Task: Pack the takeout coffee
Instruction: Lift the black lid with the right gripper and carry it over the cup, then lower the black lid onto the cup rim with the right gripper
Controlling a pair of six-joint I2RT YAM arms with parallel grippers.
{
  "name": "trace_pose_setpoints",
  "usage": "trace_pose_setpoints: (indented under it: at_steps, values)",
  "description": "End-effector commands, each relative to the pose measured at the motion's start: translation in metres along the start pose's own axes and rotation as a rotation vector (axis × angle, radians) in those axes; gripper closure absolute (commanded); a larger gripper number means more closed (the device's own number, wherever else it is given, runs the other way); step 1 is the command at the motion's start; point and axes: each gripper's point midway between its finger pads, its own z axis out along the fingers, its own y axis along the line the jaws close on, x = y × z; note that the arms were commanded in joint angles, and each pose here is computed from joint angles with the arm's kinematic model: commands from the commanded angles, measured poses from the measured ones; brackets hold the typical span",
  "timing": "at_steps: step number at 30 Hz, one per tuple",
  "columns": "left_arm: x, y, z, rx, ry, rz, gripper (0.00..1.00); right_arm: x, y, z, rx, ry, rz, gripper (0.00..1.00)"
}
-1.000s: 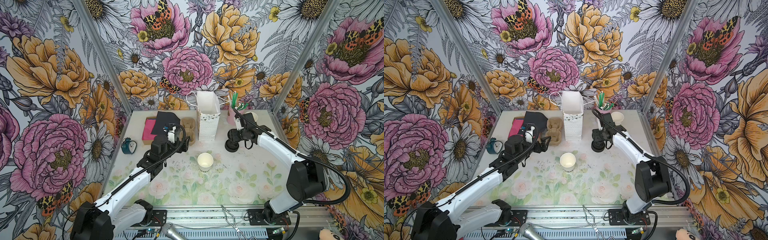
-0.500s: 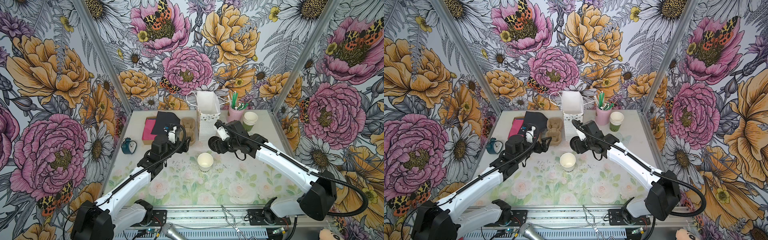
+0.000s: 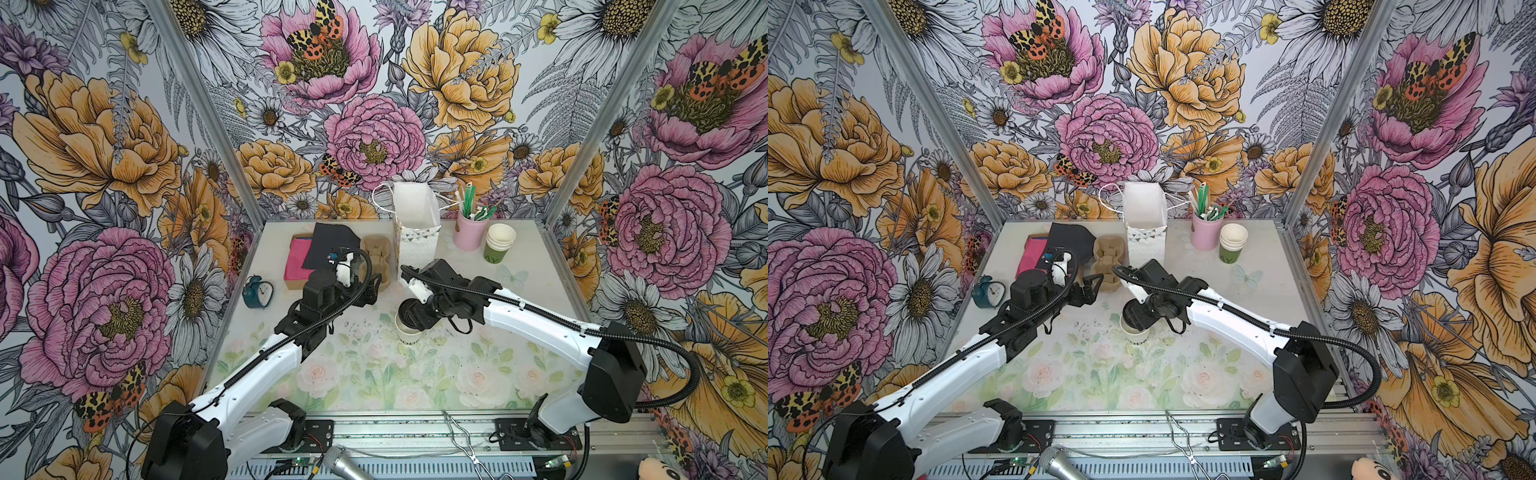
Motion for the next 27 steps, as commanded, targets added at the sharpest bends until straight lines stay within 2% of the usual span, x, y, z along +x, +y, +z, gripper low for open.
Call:
trace_pose_setpoints:
  at_steps: [1,2,9,27]
  values:
    - [0.005,-0.001,0.001,0.013,0.006,-0.016,0.05,-0.003,-0.001,0.003,0.008,0.001,-0.016,0.36]
    - [0.005,-0.001,0.001,0.012,0.006,-0.015,0.05,-0.001,0.010,0.006,-0.007,0.009,-0.038,0.36]
    - [0.006,0.000,0.002,0.007,0.007,-0.012,0.05,0.000,0.015,0.010,-0.012,0.019,-0.053,0.35]
    - [0.006,0.000,0.003,0.008,0.011,-0.009,0.04,0.001,0.016,0.017,0.010,0.036,-0.077,0.34]
